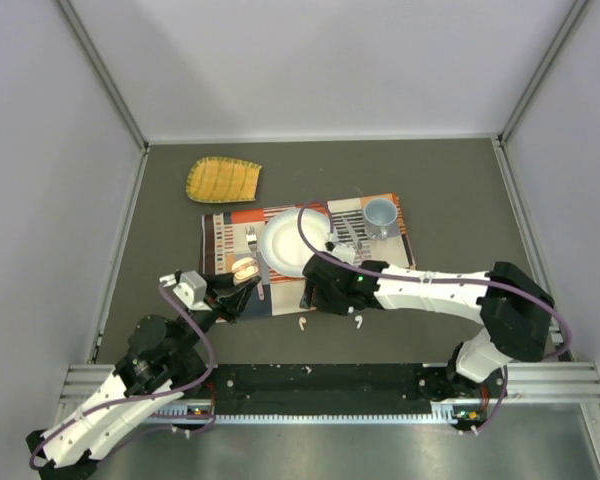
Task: Insert the wireless bluetooth earbuds into the charging case
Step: Pick up the left earbud from the center of the board.
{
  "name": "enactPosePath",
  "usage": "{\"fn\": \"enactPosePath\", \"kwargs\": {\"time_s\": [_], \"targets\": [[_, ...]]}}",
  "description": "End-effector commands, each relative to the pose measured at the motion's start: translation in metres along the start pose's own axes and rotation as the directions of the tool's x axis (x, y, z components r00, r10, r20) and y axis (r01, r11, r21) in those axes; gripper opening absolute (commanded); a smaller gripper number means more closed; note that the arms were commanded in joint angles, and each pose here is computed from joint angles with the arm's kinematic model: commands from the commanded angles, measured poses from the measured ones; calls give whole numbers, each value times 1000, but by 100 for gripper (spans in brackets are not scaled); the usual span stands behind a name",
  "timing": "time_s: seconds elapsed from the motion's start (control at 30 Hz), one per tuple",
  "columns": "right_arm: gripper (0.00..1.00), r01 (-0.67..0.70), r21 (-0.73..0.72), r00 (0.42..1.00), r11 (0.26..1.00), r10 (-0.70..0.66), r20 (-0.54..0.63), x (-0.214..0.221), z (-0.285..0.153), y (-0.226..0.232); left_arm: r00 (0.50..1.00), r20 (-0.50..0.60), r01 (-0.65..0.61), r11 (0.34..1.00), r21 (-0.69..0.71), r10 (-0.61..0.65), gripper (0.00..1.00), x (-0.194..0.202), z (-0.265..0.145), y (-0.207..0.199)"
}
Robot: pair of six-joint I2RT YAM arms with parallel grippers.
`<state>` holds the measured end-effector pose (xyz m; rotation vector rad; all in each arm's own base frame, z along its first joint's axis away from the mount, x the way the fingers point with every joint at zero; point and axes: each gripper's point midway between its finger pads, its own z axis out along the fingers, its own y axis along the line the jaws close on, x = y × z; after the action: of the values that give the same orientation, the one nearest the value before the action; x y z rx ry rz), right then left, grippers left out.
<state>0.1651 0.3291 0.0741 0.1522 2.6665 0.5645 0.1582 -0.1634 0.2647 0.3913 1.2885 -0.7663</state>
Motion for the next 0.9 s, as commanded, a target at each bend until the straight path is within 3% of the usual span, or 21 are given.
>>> {"fn": "enactPosePath", "kwargs": {"time_s": [0.0,0.27,0.87], "targets": [[59,-26,-24,999,999,26,-22,4,4,23,987,155,23,999,47,-31,0,-47,-24,-8],[50,-53,34,999,998,53,-7,9,15,18,990,139,23,996,89,-35,0,-44,-25,-15],[45,-32,92,999,995,35,-23,25,35,23,988,150,31,995,97,-46,0,-47,-25,-17]]}}
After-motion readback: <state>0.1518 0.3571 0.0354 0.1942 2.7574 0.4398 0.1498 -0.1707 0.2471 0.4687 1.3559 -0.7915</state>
